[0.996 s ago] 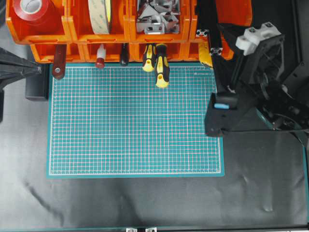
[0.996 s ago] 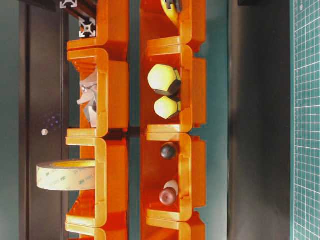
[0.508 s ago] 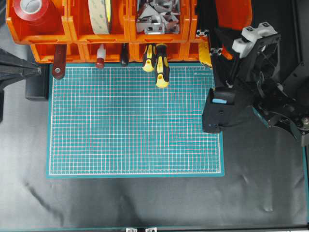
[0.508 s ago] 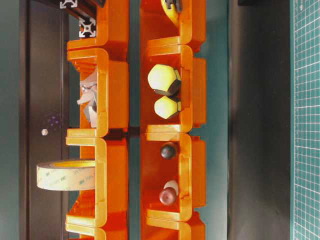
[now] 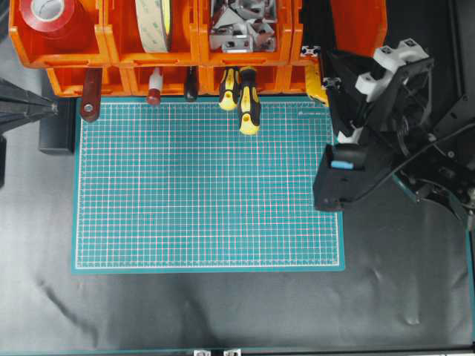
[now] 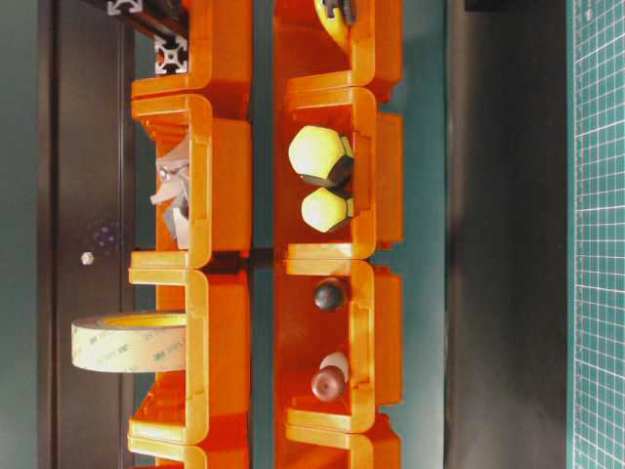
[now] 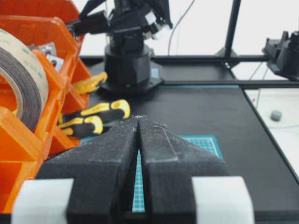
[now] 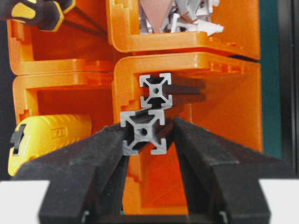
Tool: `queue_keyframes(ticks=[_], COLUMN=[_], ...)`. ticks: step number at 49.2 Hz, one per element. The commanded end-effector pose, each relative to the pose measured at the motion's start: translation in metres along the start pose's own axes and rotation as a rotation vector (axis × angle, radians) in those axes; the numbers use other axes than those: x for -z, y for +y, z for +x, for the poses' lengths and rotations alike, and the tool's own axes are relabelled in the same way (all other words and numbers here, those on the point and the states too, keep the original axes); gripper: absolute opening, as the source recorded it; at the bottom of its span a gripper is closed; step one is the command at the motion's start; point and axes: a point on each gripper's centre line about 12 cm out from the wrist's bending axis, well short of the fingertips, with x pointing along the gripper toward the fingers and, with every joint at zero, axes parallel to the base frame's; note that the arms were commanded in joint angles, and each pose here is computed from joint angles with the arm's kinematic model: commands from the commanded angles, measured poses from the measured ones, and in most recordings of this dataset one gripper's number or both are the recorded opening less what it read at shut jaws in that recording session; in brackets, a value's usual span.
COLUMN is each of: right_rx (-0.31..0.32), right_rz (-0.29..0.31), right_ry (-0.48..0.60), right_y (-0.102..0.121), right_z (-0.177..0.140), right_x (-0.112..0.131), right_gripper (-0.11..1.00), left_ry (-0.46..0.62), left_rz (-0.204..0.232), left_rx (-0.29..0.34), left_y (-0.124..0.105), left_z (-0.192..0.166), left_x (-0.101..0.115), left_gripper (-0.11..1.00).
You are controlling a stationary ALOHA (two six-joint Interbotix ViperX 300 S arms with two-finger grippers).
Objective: Pick frame from container rack with right arm.
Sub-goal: 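Close the right gripper on the black aluminium extrusion bars, then pull the bars out of the rack and swing them over the mat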
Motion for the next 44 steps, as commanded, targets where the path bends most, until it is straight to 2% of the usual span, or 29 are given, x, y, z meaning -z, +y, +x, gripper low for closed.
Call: queue_keyframes(ticks=[1, 7, 13, 20, 28, 37, 44], right_rx=[0.054, 0.126, 0.147, 0.157, 0.163, 0.152, 0.148], right_rz=[0.036, 0.052, 0.051, -0.027, -0.115, -0.197, -0.285], right_ry=[-0.039, -0.055, -0.07, -0.071, -0.097, -0.161, -0.203], right_y=[-0.018, -0.031, -0.038, -0.035, -0.027, -0.006, 0.013], right_z=[-0.016, -0.029, -0.043, -0.06, -0.088, -0.117, -0.139], right_x=[-0.008, -0.013, -0.018, -0.025, -0.044, -0.072, -0.09], right_gripper=[0.29, 0.26, 0.26, 0.26, 0.26, 0.26, 0.26], left_ry=[-0.02, -0.02, -0.018, -0.018, -0.023, -0.028, -0.037], left_rz=[0.0, 0.001, 0.002, 0.001, 0.002, -0.002, 0.0], left_rx=[0.004, 0.004, 0.002, 0.004, 0.002, 0.002, 0.002], left_y=[-0.001, -0.001, 0.0, -0.001, 0.0, 0.0, 0.0], left_z=[0.001, 0.001, 0.001, 0.001, 0.001, 0.0, -0.002], left_x=[-0.008, -0.008, -0.008, -0.008, -0.009, -0.01, -0.012], left_gripper=[0.0, 0.0, 0.0, 0.0, 0.0, 0.0, 0.0])
